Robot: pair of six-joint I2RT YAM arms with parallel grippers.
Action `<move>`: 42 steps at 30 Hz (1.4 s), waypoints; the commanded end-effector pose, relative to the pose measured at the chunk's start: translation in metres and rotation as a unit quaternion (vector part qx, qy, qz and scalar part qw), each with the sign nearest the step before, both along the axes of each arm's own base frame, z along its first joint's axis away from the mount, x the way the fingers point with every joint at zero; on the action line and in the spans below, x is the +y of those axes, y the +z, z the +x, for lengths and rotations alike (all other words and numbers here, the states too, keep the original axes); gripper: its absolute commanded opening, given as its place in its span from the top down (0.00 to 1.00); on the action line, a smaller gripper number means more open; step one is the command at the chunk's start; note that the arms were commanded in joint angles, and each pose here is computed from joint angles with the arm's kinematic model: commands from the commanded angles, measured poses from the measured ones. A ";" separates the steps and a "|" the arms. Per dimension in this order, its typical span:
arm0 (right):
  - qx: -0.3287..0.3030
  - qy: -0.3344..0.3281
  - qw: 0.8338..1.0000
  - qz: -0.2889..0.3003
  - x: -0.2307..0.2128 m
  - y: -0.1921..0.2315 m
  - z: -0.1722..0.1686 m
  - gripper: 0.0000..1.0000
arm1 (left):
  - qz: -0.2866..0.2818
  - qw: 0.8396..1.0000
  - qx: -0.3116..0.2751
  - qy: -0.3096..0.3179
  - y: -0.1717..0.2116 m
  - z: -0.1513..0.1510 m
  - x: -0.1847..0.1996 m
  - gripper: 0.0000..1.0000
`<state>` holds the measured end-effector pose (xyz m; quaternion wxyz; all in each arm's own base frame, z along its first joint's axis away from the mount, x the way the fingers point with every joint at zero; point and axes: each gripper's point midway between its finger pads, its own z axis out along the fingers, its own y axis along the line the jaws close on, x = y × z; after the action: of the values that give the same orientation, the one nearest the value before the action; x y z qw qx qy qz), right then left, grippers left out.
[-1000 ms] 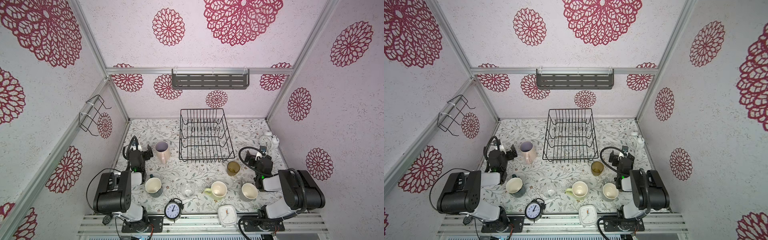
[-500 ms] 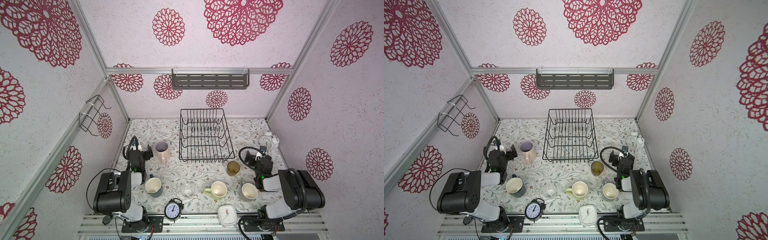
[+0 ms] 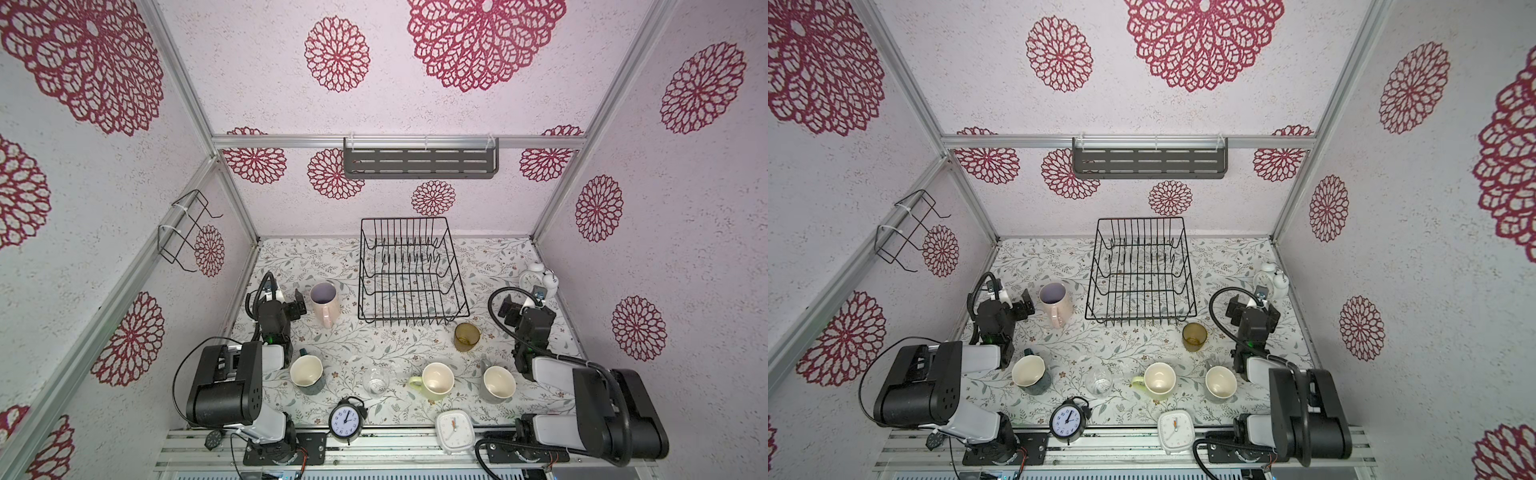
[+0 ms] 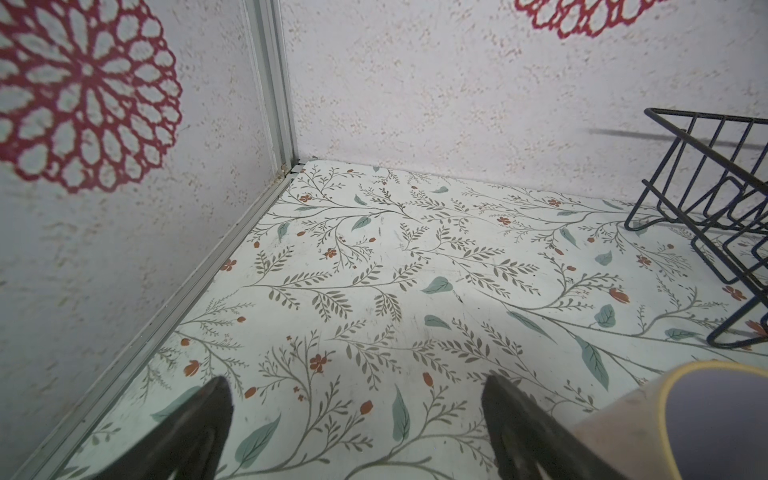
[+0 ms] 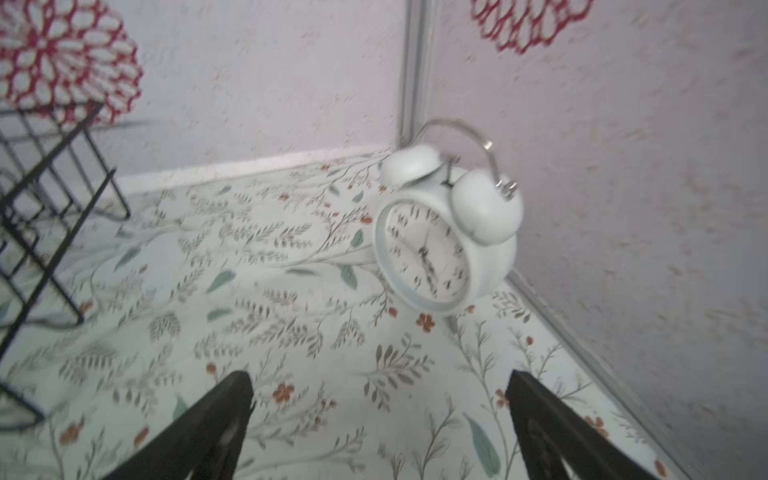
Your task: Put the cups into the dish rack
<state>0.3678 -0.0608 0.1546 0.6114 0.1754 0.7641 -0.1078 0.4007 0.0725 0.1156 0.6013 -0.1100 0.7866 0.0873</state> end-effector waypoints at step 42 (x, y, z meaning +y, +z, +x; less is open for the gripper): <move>0.087 0.307 0.941 0.109 0.196 0.082 -0.041 0.11 | -0.219 0.886 0.394 0.108 0.031 -0.059 -0.084 0.13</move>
<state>0.3257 0.1352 0.2181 0.4912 -0.0087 0.8580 0.1497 0.3491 -0.0240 0.1583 0.2259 -0.2753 0.9333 -0.0457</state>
